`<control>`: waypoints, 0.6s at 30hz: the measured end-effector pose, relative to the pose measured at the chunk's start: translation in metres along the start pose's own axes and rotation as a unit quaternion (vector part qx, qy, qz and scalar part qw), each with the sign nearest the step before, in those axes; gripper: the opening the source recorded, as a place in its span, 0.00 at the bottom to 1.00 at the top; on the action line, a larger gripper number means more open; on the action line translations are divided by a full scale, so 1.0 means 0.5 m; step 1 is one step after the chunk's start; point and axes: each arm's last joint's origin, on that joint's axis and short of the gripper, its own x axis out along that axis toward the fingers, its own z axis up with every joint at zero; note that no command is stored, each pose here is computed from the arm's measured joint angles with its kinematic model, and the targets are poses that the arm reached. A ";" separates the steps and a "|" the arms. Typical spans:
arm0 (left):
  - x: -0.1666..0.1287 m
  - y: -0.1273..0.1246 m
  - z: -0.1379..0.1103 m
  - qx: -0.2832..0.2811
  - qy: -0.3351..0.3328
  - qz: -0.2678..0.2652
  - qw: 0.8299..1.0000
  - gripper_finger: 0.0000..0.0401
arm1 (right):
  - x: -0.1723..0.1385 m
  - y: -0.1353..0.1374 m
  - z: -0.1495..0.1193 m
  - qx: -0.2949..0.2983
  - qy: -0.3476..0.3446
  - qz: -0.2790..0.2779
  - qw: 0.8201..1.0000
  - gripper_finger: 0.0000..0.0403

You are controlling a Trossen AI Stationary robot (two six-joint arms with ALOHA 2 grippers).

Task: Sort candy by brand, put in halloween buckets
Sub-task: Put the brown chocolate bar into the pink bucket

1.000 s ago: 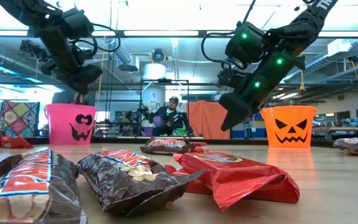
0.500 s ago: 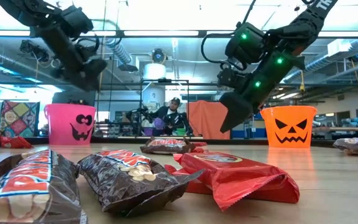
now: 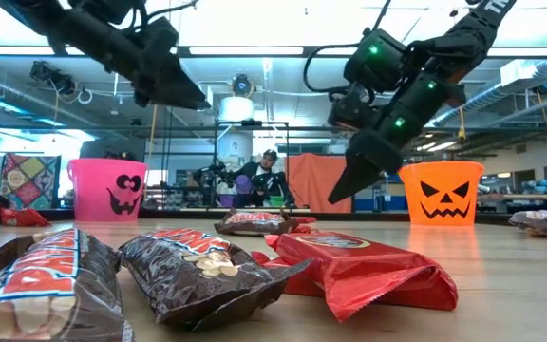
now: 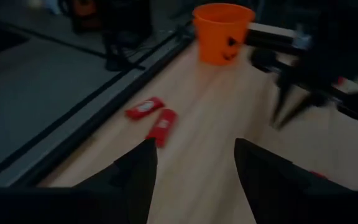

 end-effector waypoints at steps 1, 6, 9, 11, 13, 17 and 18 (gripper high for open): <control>-0.001 -0.014 -0.009 0.006 -0.002 -0.007 1.000 0.54 | 0.000 0.000 -0.001 0.018 0.003 0.003 1.000 0.14; -0.012 -0.069 -0.044 0.014 -0.017 -0.052 0.998 0.54 | -0.003 0.014 -0.002 0.068 0.017 0.047 0.996 0.14; -0.015 -0.092 -0.065 0.003 -0.019 -0.080 0.997 0.54 | -0.012 0.027 0.015 0.092 0.047 0.066 0.992 0.14; -0.015 -0.105 -0.086 0.003 -0.014 -0.094 0.995 0.54 | -0.023 0.035 0.026 0.091 0.084 0.059 0.991 0.14; -0.011 -0.117 -0.100 0.000 -0.013 -0.102 0.995 0.54 | -0.037 0.041 0.034 0.082 0.126 0.033 0.988 0.14; 0.004 -0.139 -0.136 0.008 -0.002 -0.115 0.993 0.54 | -0.071 0.053 0.048 0.062 0.198 -0.018 0.978 0.14; 0.009 -0.144 -0.143 0.012 -0.001 -0.118 0.993 0.54 | -0.076 0.057 0.050 0.057 0.204 -0.019 0.977 0.14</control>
